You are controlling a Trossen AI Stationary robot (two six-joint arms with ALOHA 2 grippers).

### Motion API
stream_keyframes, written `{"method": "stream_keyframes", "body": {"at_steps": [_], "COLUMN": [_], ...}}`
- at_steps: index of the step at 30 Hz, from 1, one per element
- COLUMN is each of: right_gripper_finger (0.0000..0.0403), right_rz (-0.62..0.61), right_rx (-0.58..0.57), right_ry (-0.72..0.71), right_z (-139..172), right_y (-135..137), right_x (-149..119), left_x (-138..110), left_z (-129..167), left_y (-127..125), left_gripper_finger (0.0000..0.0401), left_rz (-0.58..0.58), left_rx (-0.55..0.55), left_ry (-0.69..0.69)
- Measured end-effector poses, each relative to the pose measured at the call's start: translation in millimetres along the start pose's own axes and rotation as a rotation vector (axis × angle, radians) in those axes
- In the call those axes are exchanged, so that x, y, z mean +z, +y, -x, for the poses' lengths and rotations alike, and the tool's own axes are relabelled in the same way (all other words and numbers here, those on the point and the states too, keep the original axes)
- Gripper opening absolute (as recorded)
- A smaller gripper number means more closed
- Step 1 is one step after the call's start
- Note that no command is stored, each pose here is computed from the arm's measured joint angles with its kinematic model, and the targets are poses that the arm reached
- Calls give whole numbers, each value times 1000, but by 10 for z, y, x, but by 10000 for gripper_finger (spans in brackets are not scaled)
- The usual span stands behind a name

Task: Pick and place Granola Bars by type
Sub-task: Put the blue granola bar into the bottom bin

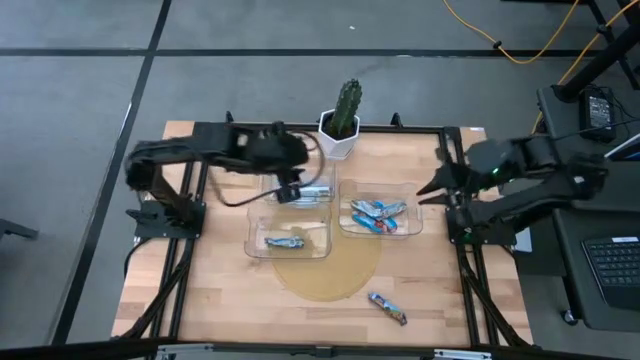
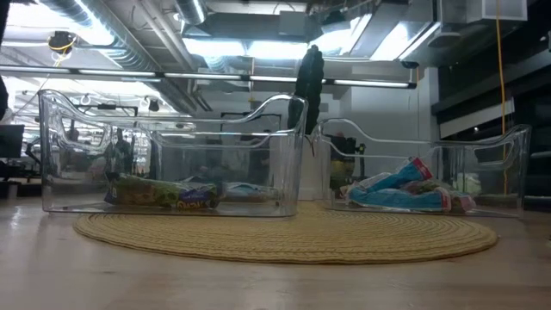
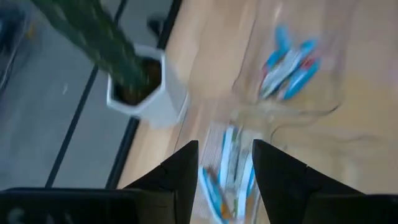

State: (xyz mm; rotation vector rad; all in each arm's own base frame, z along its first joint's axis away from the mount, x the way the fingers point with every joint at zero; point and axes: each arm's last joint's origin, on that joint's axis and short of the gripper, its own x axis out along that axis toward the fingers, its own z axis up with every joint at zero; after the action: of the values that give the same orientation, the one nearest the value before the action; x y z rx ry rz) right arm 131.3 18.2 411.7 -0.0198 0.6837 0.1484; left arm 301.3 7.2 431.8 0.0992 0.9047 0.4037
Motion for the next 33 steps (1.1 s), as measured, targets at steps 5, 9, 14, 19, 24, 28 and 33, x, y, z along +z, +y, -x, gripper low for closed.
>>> {"method": "stream_keyframes", "body": {"at_steps": [5,9,14,19,24,28,33], "right_gripper_finger": [94,94,94,94,94,94,99], "right_rz": [-73,-117,-153,-196,-278,-339,-399], "right_rx": [2,13,82,180,172,148,147], "right_ry": [38,46,120,281,448,517,620], "right_z": [-299,-537,-915,-1292,-1633,-1872,-2071], "right_y": [161,348,678,1072,1314,1427,1541], "right_x": [-25,-49,-115,-237,-389,-474,-593], "left_x": [-59,-147,-247,-320,-328,-326,-318], "left_z": [511,824,1016,1072,1065,1063,1047], "left_y": [84,104,100,109,109,112,142], "left_gripper_finger": [143,143,143,143,143,143,143], "left_rz": [-86,-222,-280,-313,-360,-395,-387], "left_rx": [-146,-422,-609,-617,-609,-602,-590], "left_ry": [-198,-323,-368,-349,-354,-366,-366]}}
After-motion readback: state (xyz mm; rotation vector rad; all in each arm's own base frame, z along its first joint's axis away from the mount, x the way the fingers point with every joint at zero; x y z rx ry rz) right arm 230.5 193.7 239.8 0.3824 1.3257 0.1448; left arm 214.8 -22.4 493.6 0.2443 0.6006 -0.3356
